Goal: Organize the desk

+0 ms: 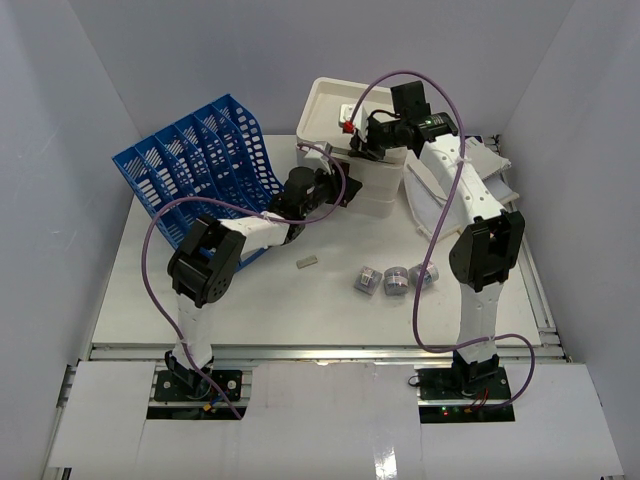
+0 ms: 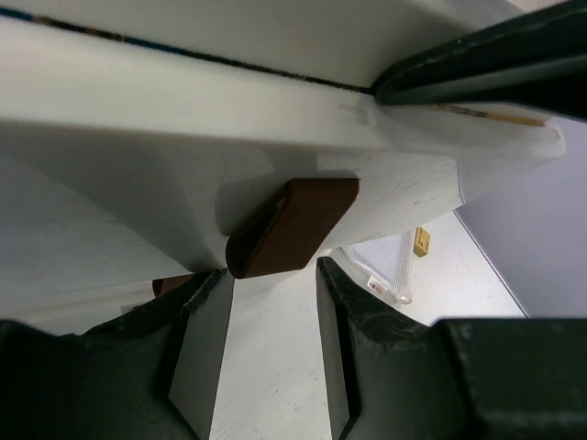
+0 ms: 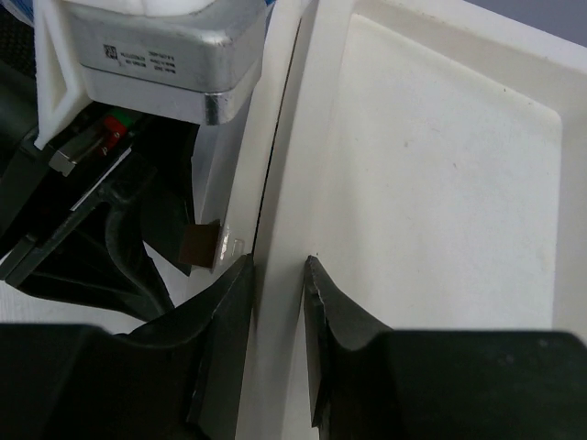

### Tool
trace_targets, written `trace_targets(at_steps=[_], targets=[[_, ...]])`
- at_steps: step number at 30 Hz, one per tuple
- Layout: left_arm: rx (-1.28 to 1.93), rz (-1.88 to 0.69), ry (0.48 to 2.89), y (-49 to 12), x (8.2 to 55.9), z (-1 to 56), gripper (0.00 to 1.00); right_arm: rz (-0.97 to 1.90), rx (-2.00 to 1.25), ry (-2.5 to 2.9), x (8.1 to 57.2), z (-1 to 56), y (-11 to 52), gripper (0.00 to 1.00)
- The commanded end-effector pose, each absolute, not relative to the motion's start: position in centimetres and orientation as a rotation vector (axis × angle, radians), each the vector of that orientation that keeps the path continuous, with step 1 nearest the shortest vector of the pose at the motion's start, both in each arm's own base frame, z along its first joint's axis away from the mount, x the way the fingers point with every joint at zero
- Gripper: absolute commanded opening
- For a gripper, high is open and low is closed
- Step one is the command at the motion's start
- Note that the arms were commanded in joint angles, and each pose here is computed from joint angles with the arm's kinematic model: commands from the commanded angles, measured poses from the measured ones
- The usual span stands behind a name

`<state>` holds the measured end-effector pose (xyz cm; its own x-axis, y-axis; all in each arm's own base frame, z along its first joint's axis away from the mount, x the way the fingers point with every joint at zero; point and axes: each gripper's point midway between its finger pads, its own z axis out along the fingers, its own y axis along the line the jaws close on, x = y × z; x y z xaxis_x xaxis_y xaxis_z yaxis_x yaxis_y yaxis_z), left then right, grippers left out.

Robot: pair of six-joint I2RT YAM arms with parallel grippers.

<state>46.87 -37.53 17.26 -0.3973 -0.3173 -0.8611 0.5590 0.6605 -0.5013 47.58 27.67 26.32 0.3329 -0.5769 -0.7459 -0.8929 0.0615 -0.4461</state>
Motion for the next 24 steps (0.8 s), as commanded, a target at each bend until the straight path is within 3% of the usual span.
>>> trace_targets(at_steps=[1,18,24], targets=[[0.193,-0.968,1.510,-37.4,48.4,26.1,0.52,0.718,-1.615,1.444,41.2,26.1,30.3,0.35],[0.113,-0.961,1.487,-37.2,51.1,26.9,0.52,0.784,-1.555,1.532,41.0,25.1,30.6,0.37],[0.120,-0.953,1.474,-36.5,50.3,27.6,0.56,0.778,-1.495,1.563,41.8,26.3,30.4,0.37]])
